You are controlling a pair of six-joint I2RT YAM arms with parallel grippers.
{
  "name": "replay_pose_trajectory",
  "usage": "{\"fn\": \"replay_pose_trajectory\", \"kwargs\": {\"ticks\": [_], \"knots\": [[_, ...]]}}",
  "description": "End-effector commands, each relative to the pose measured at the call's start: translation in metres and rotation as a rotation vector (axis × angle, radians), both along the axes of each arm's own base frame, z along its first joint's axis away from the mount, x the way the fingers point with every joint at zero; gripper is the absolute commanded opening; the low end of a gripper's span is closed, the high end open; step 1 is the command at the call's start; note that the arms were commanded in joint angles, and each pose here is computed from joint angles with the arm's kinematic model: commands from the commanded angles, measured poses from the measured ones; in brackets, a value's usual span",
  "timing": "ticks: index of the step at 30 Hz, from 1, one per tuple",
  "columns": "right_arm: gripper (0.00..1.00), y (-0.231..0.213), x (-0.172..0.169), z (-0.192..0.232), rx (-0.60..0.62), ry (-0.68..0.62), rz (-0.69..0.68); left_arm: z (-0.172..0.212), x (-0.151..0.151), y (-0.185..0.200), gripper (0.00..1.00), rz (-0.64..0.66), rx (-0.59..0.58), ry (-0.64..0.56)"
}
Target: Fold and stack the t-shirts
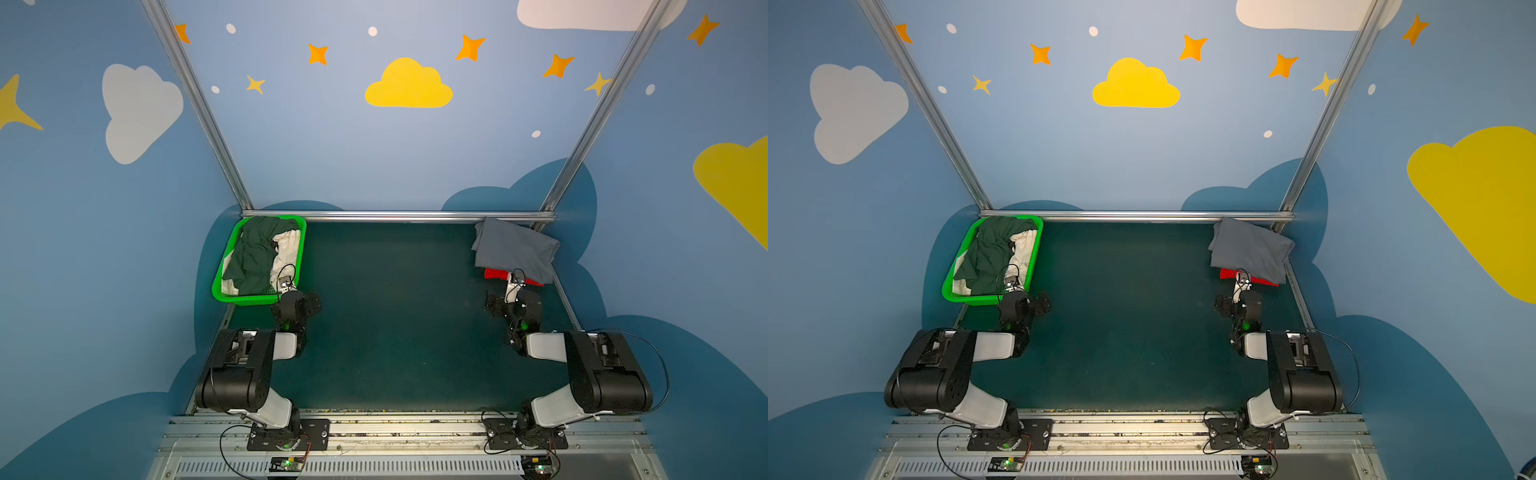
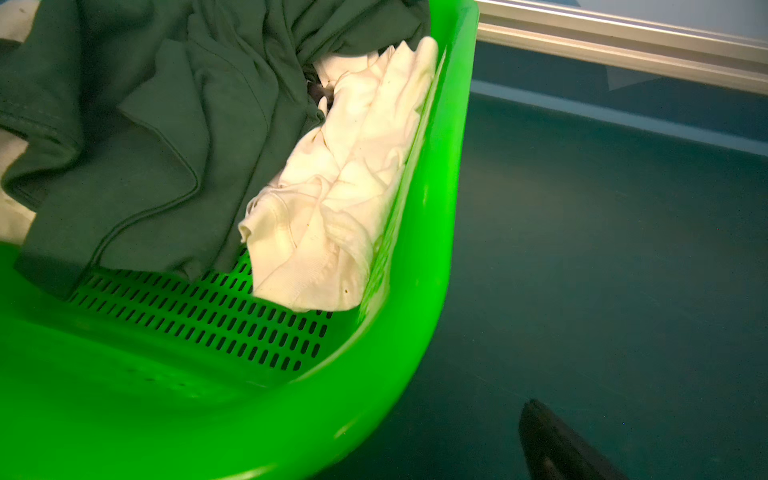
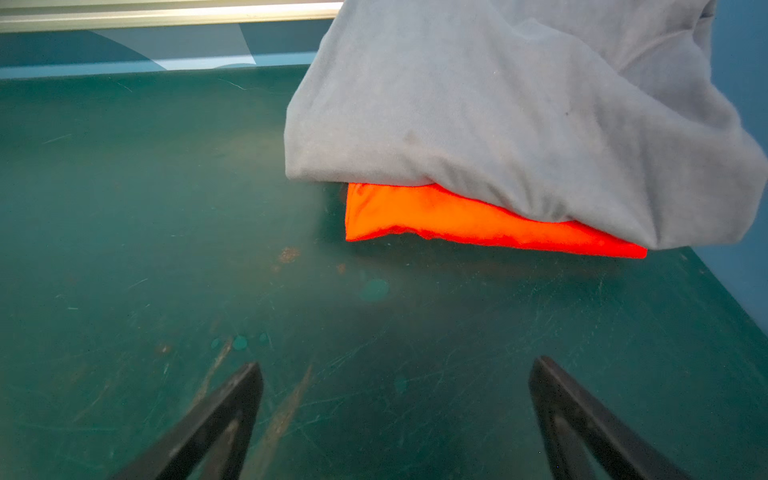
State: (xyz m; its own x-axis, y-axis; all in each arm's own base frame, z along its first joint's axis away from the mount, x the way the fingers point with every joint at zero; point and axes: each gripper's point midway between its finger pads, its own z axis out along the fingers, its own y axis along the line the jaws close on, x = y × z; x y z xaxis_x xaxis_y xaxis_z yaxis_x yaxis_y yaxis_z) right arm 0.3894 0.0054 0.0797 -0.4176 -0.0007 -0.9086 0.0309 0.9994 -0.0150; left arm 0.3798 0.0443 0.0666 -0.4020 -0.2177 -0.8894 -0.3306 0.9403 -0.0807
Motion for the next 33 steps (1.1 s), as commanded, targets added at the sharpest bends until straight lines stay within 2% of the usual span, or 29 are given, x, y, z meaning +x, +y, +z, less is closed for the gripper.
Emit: {"fn": "replay_pose_trajectory", "kwargs": {"ticks": [1,33], "knots": [[0.98,0.0002,0.0030,0.0099,0.004,-0.034,-0.004,0.0172,0.0069,-0.0006,1.00,0.000,0.002,-0.055],[0.98,0.0001,0.0038,0.0096,0.003,-0.032,-0.005,0.0166,0.0075,-0.0005,1.00,-0.006,-0.007,-0.051]]}}
